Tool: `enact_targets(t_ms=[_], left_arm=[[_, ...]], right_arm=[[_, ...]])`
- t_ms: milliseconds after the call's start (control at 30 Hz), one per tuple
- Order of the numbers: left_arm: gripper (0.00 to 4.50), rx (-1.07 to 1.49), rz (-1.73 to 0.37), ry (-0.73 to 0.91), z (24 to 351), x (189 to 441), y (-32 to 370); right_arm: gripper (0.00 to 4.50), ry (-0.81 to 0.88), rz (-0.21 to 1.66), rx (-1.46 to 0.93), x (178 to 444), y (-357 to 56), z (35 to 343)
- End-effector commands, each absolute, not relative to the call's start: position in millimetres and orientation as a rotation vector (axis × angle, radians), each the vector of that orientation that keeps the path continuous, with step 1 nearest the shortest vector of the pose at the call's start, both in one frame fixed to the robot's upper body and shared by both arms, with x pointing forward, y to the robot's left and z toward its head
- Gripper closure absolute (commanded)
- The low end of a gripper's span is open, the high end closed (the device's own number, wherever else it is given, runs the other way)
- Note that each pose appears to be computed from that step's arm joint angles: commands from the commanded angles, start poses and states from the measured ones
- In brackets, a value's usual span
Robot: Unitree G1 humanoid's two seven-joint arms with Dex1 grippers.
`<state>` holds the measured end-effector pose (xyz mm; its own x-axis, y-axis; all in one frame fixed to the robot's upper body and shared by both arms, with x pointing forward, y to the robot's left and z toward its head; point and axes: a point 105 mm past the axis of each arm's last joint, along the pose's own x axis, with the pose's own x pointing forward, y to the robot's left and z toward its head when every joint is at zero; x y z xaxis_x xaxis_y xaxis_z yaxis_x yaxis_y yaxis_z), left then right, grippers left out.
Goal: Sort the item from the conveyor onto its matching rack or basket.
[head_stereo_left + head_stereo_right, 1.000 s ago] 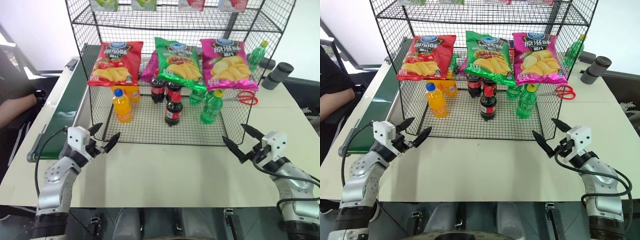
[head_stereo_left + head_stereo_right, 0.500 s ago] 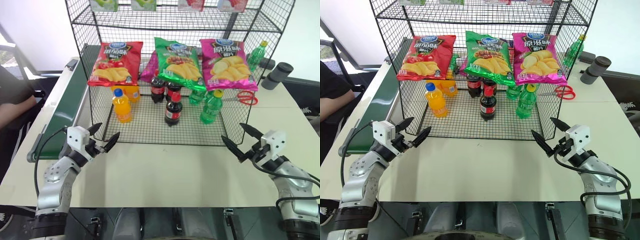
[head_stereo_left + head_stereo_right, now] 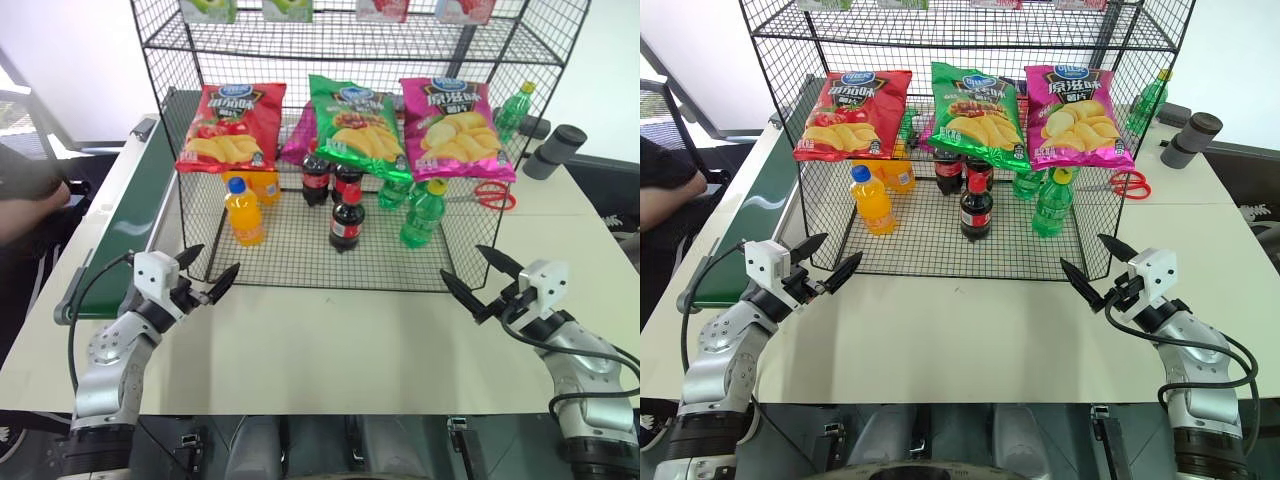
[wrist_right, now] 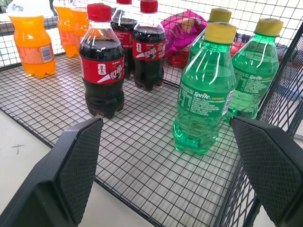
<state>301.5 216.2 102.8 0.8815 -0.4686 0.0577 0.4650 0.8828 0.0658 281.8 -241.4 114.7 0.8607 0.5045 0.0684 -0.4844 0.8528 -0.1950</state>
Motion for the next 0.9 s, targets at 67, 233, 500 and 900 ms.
enact_targets(t_ms=[67, 233, 500, 900], left_arm=[[0.00, 0.073, -0.453, -0.122, 117.5, 302.0, 223.9], [0.00, 0.065, -0.454, -0.107, 115.6, 301.0, 224.5], [0.00, 0.065, -0.451, -0.106, 114.4, 299.9, 225.2], [0.00, 0.063, -0.447, -0.106, 113.8, 300.1, 225.7]], right_arm=[[0.05, -0.157, 0.525, -0.185, 283.5, -238.8, 123.6], [0.05, -0.155, 0.527, -0.187, 284.3, -239.7, 123.5], [0.05, -0.155, 0.528, -0.189, 284.9, -240.7, 123.1], [0.05, -0.153, 0.533, -0.195, 285.9, -239.6, 124.2]])
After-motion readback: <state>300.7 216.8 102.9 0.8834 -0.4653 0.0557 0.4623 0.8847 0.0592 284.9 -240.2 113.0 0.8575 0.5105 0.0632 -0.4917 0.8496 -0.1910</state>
